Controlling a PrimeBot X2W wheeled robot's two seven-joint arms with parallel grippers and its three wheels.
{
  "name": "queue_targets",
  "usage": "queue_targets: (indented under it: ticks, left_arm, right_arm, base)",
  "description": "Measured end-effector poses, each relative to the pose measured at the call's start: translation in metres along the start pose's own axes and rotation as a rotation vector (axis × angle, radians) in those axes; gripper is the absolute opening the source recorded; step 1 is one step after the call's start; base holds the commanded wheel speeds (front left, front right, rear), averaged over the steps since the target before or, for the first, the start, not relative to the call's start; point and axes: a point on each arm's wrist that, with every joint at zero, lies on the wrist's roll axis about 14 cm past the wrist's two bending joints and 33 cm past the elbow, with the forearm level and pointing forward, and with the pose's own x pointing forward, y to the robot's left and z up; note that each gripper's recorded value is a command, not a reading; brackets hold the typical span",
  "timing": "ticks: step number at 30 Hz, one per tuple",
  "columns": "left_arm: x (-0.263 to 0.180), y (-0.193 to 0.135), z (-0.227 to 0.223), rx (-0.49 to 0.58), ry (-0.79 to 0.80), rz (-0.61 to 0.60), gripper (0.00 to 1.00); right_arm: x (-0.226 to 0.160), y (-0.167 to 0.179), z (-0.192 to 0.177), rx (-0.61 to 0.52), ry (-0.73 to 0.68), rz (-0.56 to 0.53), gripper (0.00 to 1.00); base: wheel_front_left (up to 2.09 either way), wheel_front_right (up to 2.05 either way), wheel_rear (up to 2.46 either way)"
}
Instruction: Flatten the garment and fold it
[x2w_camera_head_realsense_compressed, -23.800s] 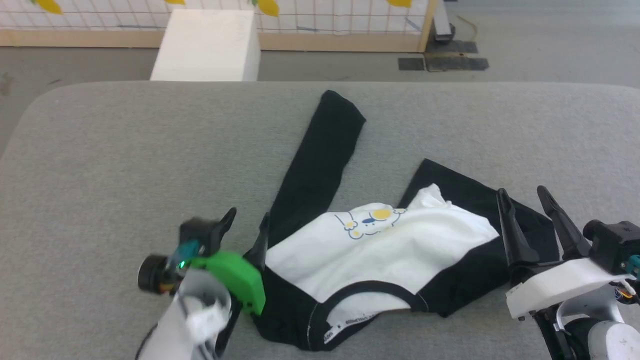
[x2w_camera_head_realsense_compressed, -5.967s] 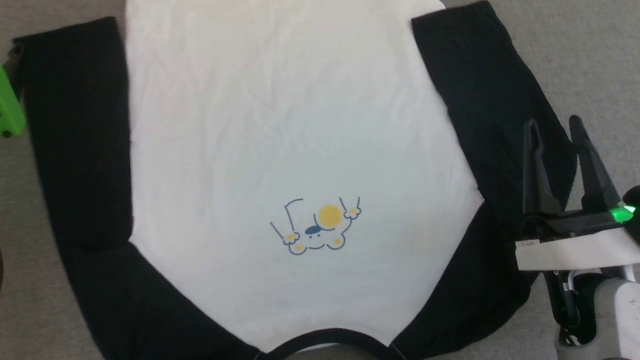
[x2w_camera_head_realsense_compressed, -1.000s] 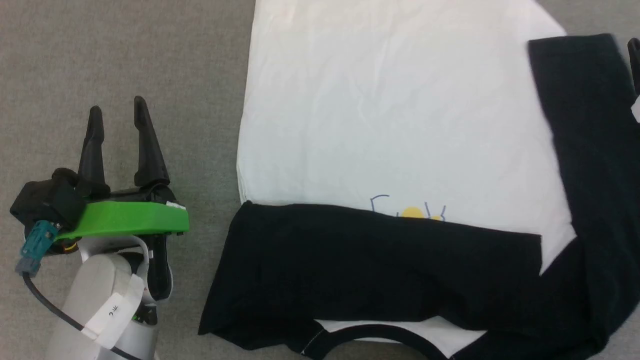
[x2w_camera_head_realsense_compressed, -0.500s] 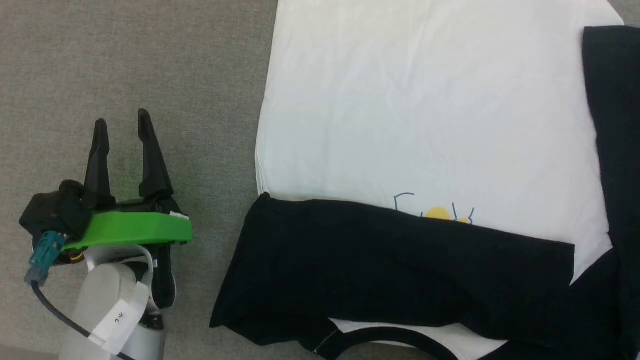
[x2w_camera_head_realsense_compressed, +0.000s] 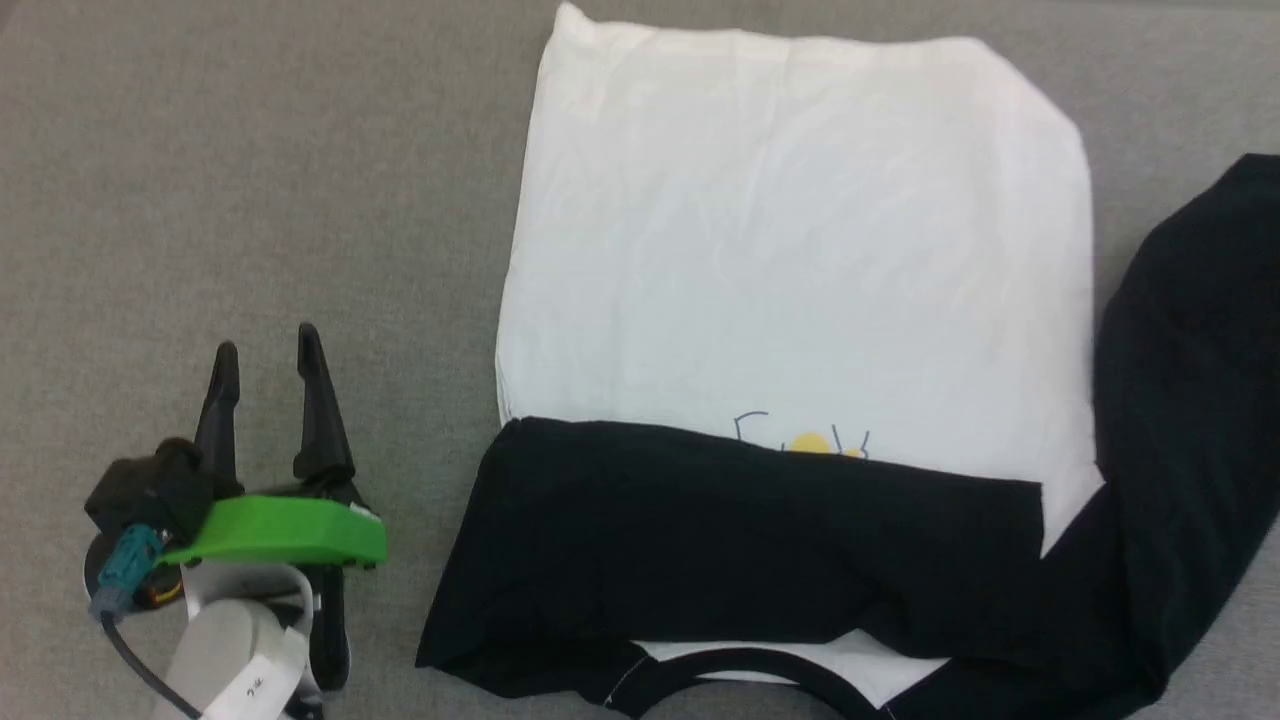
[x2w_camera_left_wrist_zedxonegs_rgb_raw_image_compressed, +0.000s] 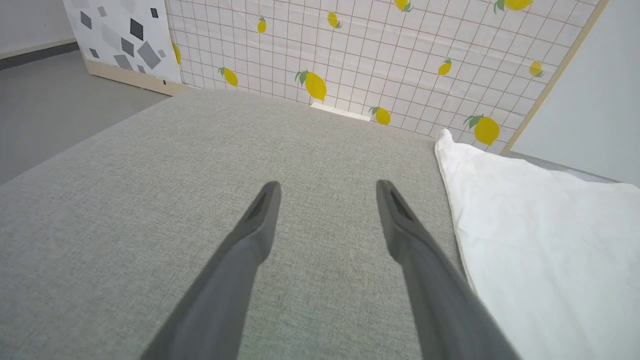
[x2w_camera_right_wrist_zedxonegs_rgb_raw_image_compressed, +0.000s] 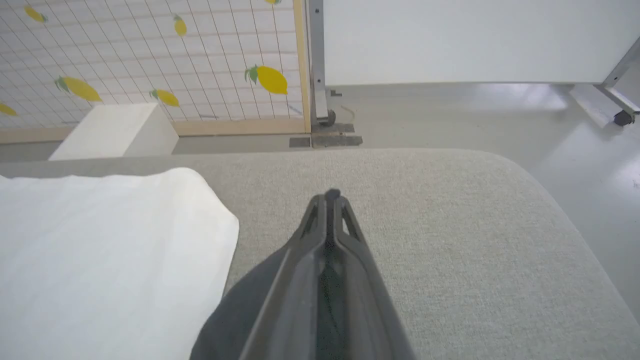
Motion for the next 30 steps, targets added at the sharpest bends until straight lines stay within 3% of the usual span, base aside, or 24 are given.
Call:
queue_targets:
  ticks: [8,13,15,20,25,30]
  left_arm:
    - [-0.019,-0.011,0.027,-0.016,-0.055,-0.034,1.0]
    - [-0.023,-0.022,0.041,-0.027,-0.083,-0.068,1.0]
    - [-0.024,-0.027,0.045,-0.032,-0.093,-0.084,1.0]
    - [-0.026,-0.029,0.047,-0.039,-0.091,-0.093,1.0]
    - [-0.028,-0.026,0.044,-0.036,-0.081,-0.083,1.0]
    - [-0.03,-0.02,0.04,-0.033,-0.067,-0.067,1.0]
  right_arm:
    - [-0.095,0.021,0.051,-0.009,-0.163,0.036,0.0]
    - [-0.143,0.062,0.072,-0.023,-0.232,0.145,0.0]
    - [-0.162,0.094,0.076,-0.043,-0.245,0.248,0.0]
    - [-0.178,0.166,0.056,-0.074,-0.171,0.485,0.0]
    - [-0.184,0.226,0.008,-0.085,-0.017,0.69,0.0]
    - [-0.185,0.265,-0.027,-0.089,0.089,0.814,0.0]
  base:
    - [0.0,0.0,0.0]
    - [0.0,0.0,0.0]
    - [0.0,0.0,0.0]
    - [0.0,0.0,0.0]
    - [0.0,0.0,0.0]
    - [0.0,0.0,0.0]
